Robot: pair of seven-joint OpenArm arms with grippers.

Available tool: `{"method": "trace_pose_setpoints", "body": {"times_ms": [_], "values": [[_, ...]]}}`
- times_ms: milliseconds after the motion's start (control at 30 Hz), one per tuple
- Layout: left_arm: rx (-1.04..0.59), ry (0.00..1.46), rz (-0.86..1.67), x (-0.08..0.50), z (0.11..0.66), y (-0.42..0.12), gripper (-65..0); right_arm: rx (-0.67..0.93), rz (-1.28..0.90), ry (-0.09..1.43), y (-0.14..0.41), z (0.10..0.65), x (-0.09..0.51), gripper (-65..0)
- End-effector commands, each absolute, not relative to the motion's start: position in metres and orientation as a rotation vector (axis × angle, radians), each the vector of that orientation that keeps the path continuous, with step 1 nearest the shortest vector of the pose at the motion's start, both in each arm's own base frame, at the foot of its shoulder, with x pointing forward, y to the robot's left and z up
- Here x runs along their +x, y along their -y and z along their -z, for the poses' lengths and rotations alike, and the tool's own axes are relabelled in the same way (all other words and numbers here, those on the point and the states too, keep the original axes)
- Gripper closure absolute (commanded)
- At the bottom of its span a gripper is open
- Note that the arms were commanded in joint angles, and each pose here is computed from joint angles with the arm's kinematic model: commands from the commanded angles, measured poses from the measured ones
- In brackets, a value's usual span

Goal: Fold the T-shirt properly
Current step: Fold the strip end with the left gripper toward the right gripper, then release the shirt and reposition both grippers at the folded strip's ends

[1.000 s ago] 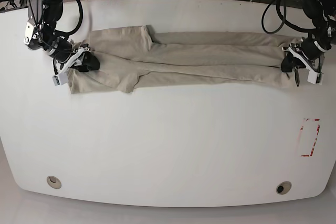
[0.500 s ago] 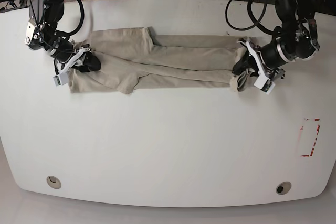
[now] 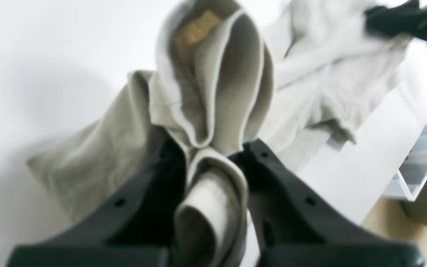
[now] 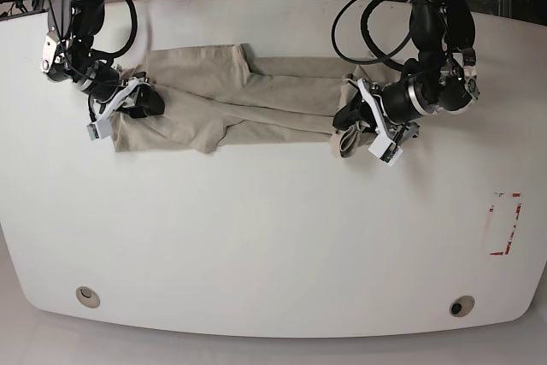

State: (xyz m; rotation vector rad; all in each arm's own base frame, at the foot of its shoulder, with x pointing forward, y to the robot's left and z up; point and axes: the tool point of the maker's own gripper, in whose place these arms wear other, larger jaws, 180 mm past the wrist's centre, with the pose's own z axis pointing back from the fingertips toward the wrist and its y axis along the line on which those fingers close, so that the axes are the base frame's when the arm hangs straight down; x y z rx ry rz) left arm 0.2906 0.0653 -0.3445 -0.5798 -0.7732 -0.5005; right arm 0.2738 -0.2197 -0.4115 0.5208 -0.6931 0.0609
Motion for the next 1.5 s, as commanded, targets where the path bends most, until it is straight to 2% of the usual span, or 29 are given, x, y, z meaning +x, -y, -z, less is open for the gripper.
{"method": "trace_pose_setpoints", "body": {"times_ms": [0, 233, 367, 467, 567, 667, 933, 1100, 1300, 1367, 1467], "values": [[-0.597, 0.851, 0.506, 0.304, 0.325, -0.063, -3.3, 0.492, -0.081, 0.675, 0.226, 0.411, 0.273, -26.3], [-0.631, 0.854, 0.515, 0.302, 0.323, -0.048, -26.2, 0.495, -0.080, 0.676, 0.226, 0.411, 0.273, -26.3], [-0.678, 0.837, 0.588, 0.293, 0.320, -0.019, -33.1, 0.495, -0.082, 0.675, 0.225, 0.411, 0.274, -26.3], [-0.704, 0.849, 0.647, 0.287, 0.311, -0.001, -35.0, 0.495, -0.082, 0.677, 0.225, 0.410, 0.274, -26.3], [-0.759, 0.881, 0.691, 0.281, 0.295, 0.021, -35.0, 0.495, -0.082, 0.677, 0.225, 0.410, 0.274, -26.3], [-0.760, 0.906, 0.706, 0.280, 0.283, 0.021, -35.0, 0.496, -0.082, 0.678, 0.225, 0.410, 0.275, -26.3], [-0.605, 0.938, 0.604, 0.303, 0.281, -0.050, -34.6, 0.495, -0.090, 0.683, 0.225, 0.406, 0.280, -26.3], [-0.507, 0.850, 0.604, 0.304, 0.306, -0.086, -34.4, 0.490, -0.104, 0.696, 0.225, 0.399, 0.287, -26.5], [-0.479, 0.716, 0.543, 0.291, 0.352, -0.114, -32.4, 0.449, -0.189, 0.725, 0.221, 0.372, 0.300, -27.0], [-0.503, 0.700, 0.508, 0.287, 0.363, -0.117, -29.2, 0.443, -0.220, 0.728, 0.219, 0.361, 0.303, -28.7], [-0.522, 0.650, 0.466, 0.280, 0.382, -0.122, -26.9, 0.471, -0.171, 0.765, 0.231, 0.345, 0.306, -40.3]]}}
